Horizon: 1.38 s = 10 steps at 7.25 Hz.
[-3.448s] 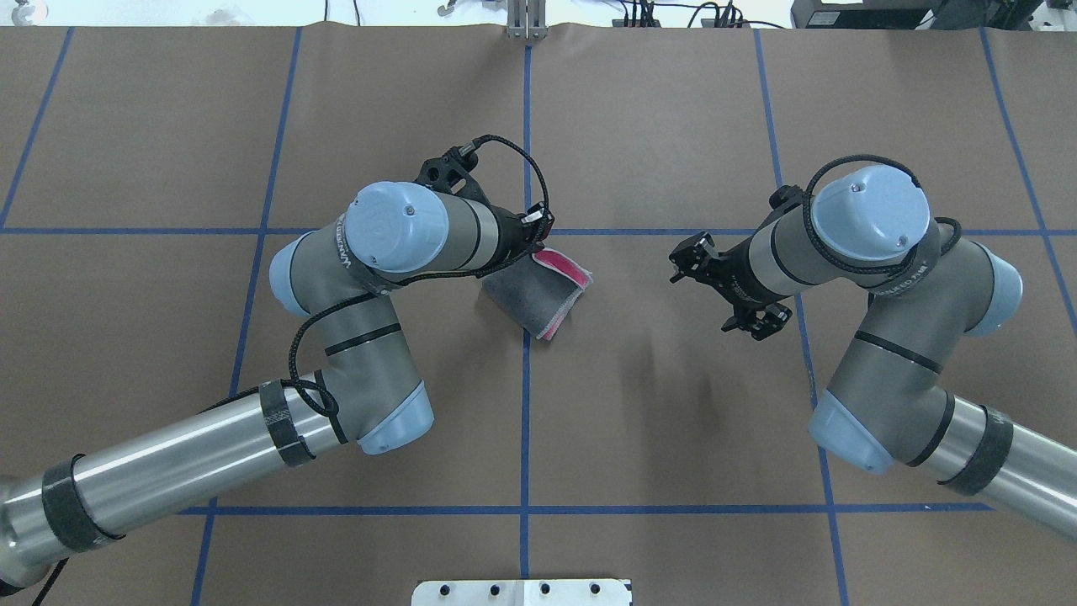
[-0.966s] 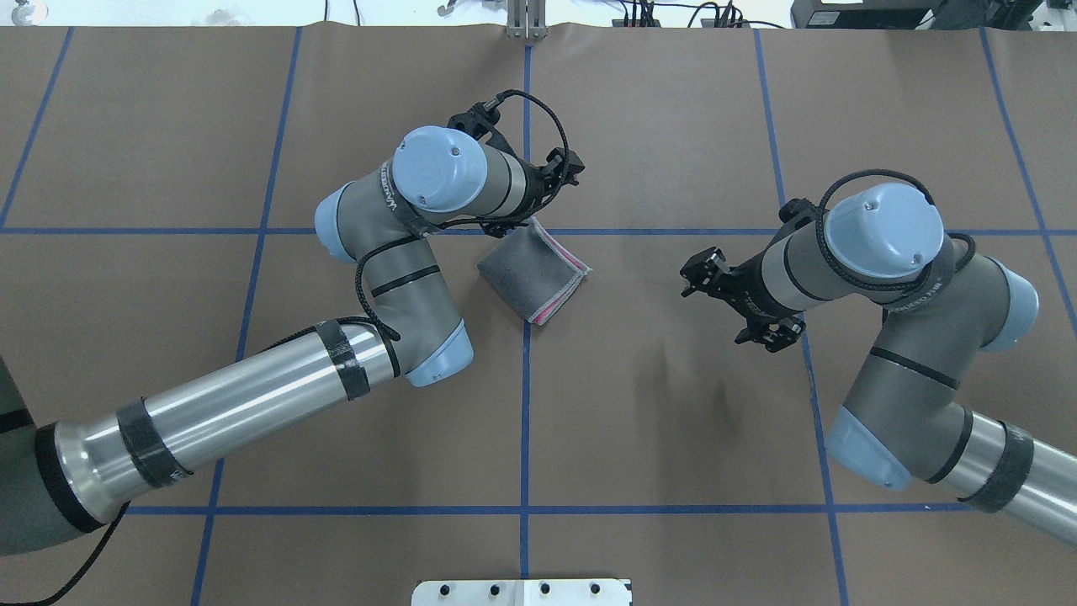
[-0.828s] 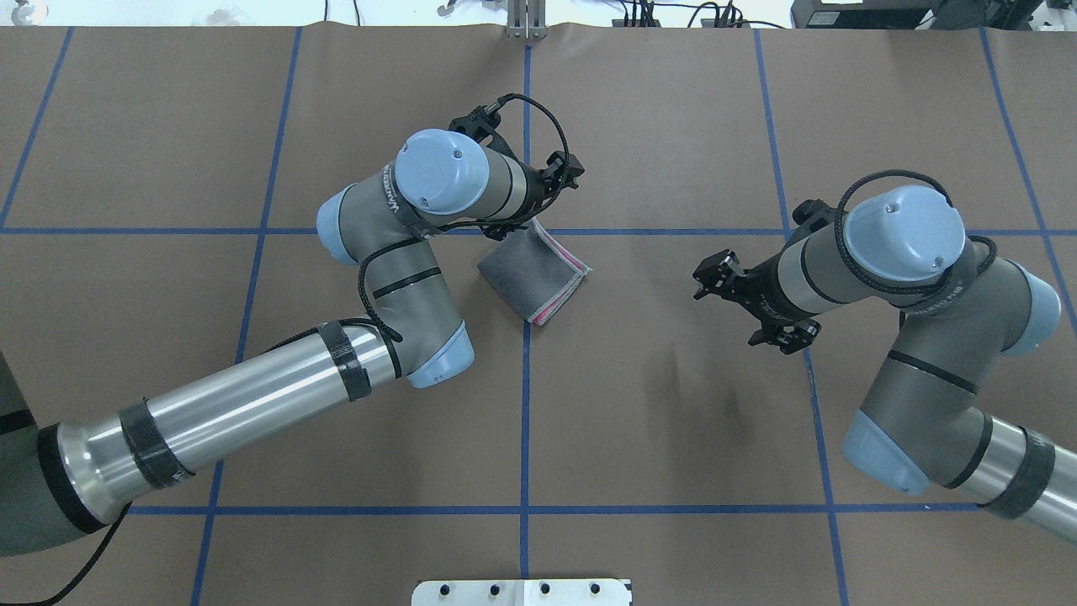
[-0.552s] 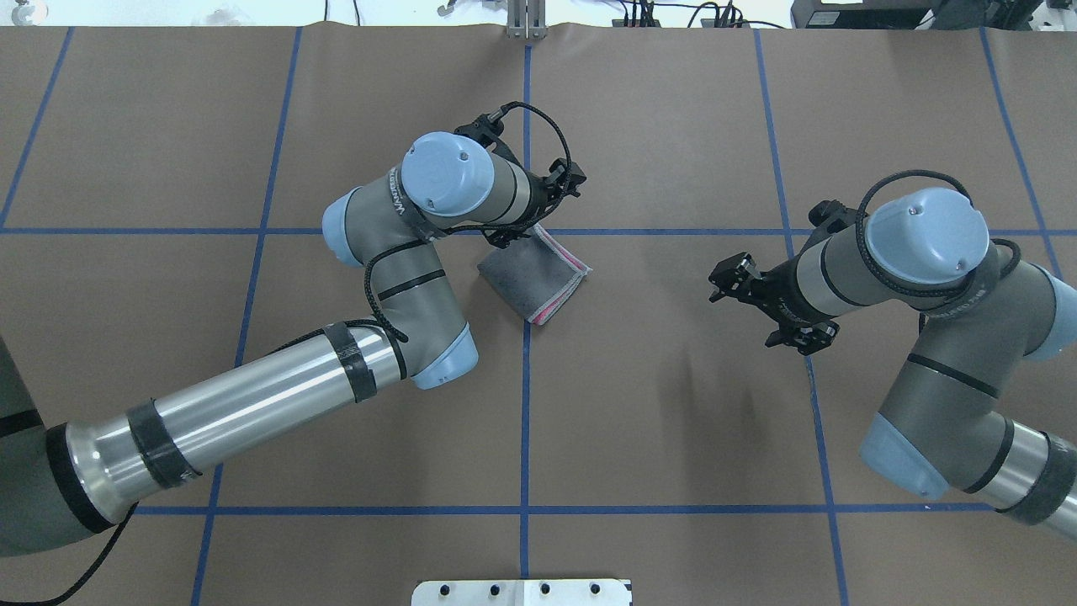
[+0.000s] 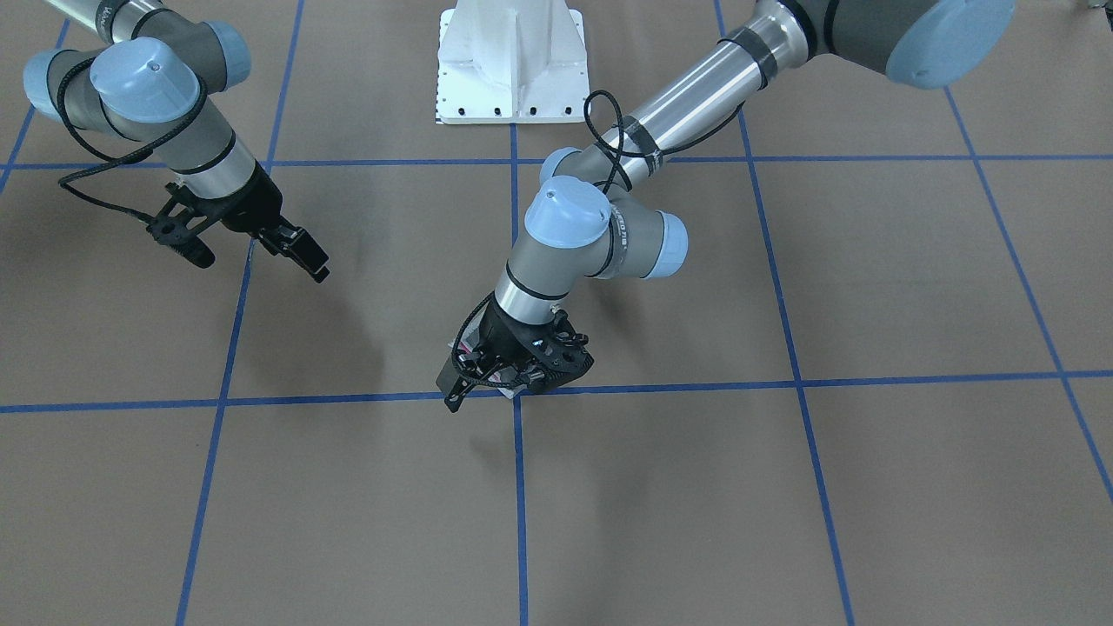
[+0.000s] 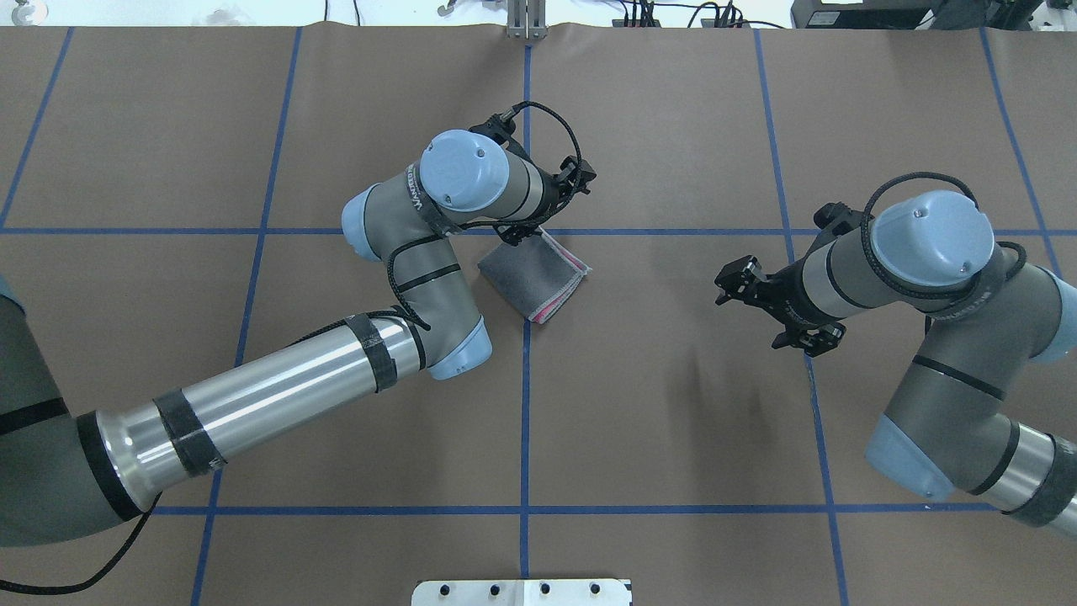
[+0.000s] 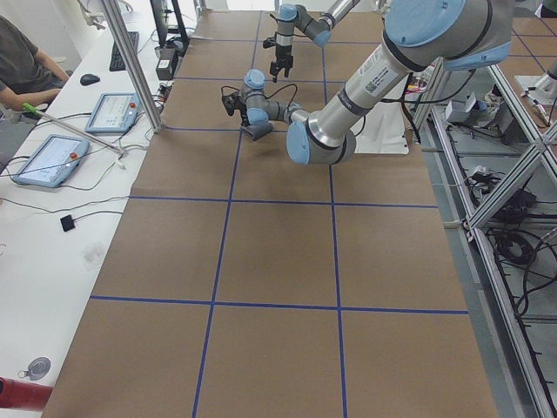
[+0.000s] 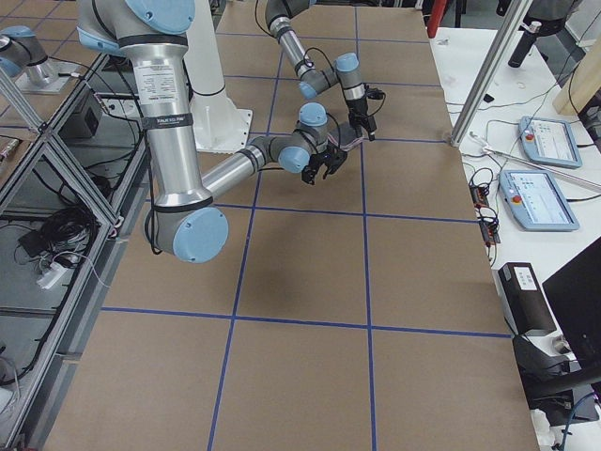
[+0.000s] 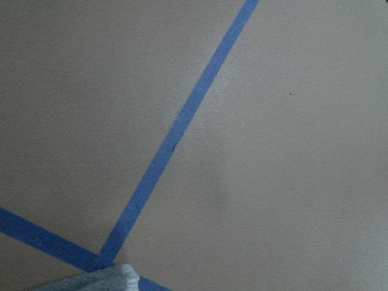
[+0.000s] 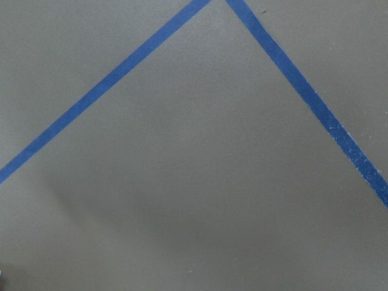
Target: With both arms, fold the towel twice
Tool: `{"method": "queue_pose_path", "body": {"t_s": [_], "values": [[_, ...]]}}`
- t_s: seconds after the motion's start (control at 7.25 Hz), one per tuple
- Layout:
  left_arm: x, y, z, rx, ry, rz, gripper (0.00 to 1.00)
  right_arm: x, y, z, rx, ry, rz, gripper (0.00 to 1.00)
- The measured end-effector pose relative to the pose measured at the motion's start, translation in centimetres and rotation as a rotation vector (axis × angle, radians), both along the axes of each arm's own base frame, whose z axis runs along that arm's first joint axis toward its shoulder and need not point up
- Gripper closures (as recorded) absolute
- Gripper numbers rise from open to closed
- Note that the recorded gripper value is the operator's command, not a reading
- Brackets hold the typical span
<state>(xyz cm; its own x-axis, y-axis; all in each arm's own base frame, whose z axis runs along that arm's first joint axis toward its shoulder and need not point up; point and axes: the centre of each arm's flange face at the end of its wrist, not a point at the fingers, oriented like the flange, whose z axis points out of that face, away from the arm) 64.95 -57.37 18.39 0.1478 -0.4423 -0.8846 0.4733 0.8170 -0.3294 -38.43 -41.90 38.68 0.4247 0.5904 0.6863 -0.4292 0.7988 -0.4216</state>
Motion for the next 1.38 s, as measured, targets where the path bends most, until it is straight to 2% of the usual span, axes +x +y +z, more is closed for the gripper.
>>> {"method": "queue_pose_path", "body": {"t_s": [0.55,0.69,0.97,1.38], "values": [[-1.4,-1.3,-1.8,0.014,0.023,-0.017,0.00,0.3,0.0,0.3,-0.002,0.004,0.002,0.00],[-2.0,-1.0,-2.6,0.017,0.042,0.000,0.00,0.4,0.0,0.4,0.000,0.006,0.002,0.00],[-4.1,1.0,-0.8,0.009,0.067,0.054,0.00,0.4,-0.1,0.6,0.001,0.009,0.001,0.00],[-5.5,3.8,3.3,-0.004,0.061,0.082,0.00,0.5,-0.1,0.5,0.002,0.008,0.001,0.00]]}}
